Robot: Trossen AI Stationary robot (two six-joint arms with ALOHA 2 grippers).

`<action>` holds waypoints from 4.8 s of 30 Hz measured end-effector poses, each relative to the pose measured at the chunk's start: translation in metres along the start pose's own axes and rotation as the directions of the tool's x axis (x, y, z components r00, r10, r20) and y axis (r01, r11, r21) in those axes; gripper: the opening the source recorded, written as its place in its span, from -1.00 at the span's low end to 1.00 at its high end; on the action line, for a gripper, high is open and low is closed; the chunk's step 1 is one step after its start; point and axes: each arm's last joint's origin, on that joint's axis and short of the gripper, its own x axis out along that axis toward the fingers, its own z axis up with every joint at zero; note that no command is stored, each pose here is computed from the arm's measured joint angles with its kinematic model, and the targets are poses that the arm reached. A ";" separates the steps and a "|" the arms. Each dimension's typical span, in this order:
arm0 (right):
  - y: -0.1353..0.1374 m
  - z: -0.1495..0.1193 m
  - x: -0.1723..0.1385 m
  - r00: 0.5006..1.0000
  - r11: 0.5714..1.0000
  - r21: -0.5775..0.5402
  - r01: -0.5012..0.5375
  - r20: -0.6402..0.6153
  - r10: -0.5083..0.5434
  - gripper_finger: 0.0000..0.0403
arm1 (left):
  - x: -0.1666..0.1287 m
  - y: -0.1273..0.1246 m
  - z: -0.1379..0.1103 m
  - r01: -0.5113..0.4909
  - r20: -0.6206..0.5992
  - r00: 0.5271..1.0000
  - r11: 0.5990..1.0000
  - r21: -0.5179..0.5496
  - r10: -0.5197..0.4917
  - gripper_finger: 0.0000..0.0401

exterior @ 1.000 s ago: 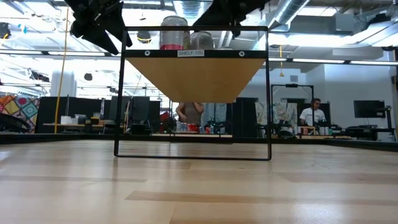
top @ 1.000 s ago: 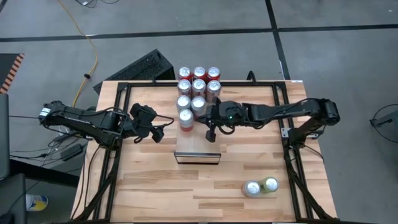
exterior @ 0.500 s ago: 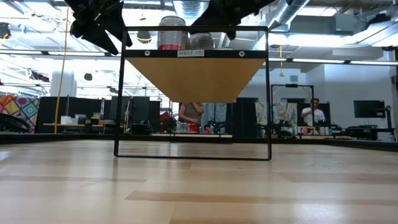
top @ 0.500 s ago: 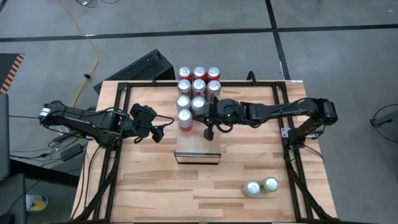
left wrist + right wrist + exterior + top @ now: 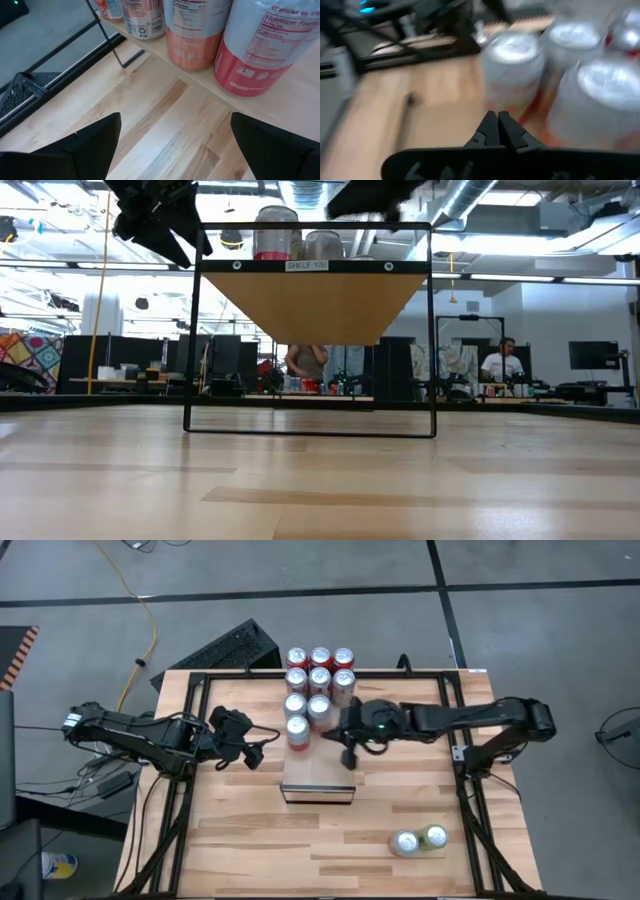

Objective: Place canned beverage on shelf
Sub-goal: Put the pink-white soda can on the shelf aligned with the other pink-white soda can

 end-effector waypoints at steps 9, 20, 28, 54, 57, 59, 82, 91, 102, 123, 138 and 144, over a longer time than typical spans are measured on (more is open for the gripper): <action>0.040 -0.003 -0.083 0.884 0.959 0.231 -0.164 -0.397 0.247 -0.94 | 0.000 -0.001 0.000 0.025 -0.017 1.000 0.997 0.077 -0.024 0.81; 0.118 -0.023 -0.110 0.754 0.900 0.430 -0.073 -0.566 0.332 0.20 | 0.000 -0.002 -0.001 0.065 -0.043 0.997 0.994 0.093 -0.061 0.81; 0.139 -0.062 -0.094 0.537 0.848 0.447 0.284 -0.807 0.245 0.61 | 0.000 -0.002 -0.001 0.066 -0.043 0.997 0.989 0.131 -0.061 0.81; 0.175 -0.107 -0.072 0.492 0.917 0.229 0.325 -0.870 0.043 0.63 | 0.000 -0.001 -0.001 0.065 -0.042 0.997 0.982 0.175 -0.059 0.81; 0.174 -0.113 -0.070 0.486 0.913 0.227 0.339 -0.873 0.036 0.63 | 0.000 -0.001 -0.001 0.064 -0.041 0.997 0.984 0.167 -0.058 0.81; 0.175 -0.115 -0.068 0.493 0.913 0.236 0.333 -0.869 0.045 0.63 | 0.000 -0.001 -0.001 0.064 -0.041 0.997 0.984 0.166 -0.058 0.81; 0.168 -0.156 -0.062 0.433 0.907 0.194 0.373 -0.901 0.015 0.48 | 0.000 -0.001 -0.001 0.062 -0.040 0.998 0.986 0.153 -0.056 0.81; 0.154 -0.147 -0.049 0.445 0.963 0.148 0.227 -0.895 0.033 0.19 | 0.000 -0.001 -0.001 0.062 -0.040 0.998 0.986 0.154 -0.056 0.81; 0.099 -0.117 -0.043 0.471 0.995 0.009 0.101 -0.881 -0.040 0.19 | 0.000 -0.001 -0.001 0.061 -0.040 0.998 0.985 0.159 -0.056 0.81; 0.010 -0.055 -0.063 0.503 0.800 -0.450 -0.397 -0.836 -0.220 0.19 | 0.000 -0.001 -0.001 0.057 -0.038 0.998 0.986 0.157 -0.052 0.81; 0.011 0.013 -0.086 0.709 0.448 -0.768 -0.457 -0.619 -0.338 0.19 | 0.000 -0.001 -0.001 0.054 -0.037 0.998 0.993 0.101 -0.050 0.81; 0.015 0.031 -0.084 0.805 0.359 -0.843 -0.400 -0.510 -0.301 0.19 | 0.000 -0.001 -0.001 0.042 -0.030 0.999 0.997 0.061 -0.040 0.81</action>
